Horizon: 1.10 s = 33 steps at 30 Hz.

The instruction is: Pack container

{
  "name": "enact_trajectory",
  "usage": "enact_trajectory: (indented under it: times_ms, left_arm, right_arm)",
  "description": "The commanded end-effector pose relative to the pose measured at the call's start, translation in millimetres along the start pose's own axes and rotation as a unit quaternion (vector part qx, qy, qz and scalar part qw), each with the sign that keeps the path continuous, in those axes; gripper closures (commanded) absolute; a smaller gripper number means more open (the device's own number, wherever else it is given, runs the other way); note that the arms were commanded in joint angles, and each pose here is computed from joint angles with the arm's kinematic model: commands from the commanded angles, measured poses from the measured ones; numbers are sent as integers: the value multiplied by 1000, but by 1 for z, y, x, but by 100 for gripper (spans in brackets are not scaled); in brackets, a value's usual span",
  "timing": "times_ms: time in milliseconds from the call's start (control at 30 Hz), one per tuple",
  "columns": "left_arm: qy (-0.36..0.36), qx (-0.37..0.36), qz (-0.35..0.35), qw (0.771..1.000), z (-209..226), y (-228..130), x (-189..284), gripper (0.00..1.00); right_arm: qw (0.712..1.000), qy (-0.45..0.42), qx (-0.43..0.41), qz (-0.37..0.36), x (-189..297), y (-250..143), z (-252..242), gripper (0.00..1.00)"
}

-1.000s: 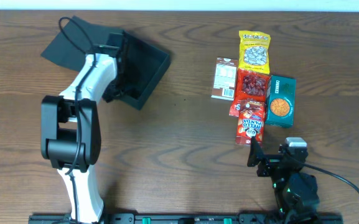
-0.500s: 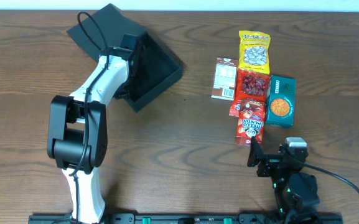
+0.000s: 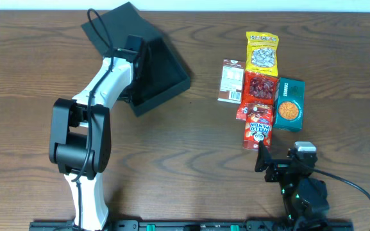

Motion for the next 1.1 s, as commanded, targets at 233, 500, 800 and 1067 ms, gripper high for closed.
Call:
enact_trajectory:
  times_ms: [233, 500, 800, 1067]
  left_arm:
    - [33, -214, -14, 976, -37, -9, 4, 85]
    - [93, -254, -31, 962, -44, -10, 10, 85]
    - [67, -182, -17, 981, -46, -17, 9, 86]
    - [4, -61, 5, 998, -56, -24, 8, 89]
  right_arm:
    - [1000, -2, -5, 4, -1, -4, -1, 1]
    - [1000, -2, -5, 4, -1, -4, -1, 1]
    - [1000, -2, -5, 5, -1, -4, -1, 1]
    - [1000, -2, -5, 5, -1, -4, -1, 1]
Point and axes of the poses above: each gripper's point midway between its finger pads, its own x axis back along the fingers, its own z axis along the line the jaws close on, y = z × x, the point moved 8 cm from there along x, back along the fingers, and after that the axes turned 4 degrees about -x, right-handed, at the moved point
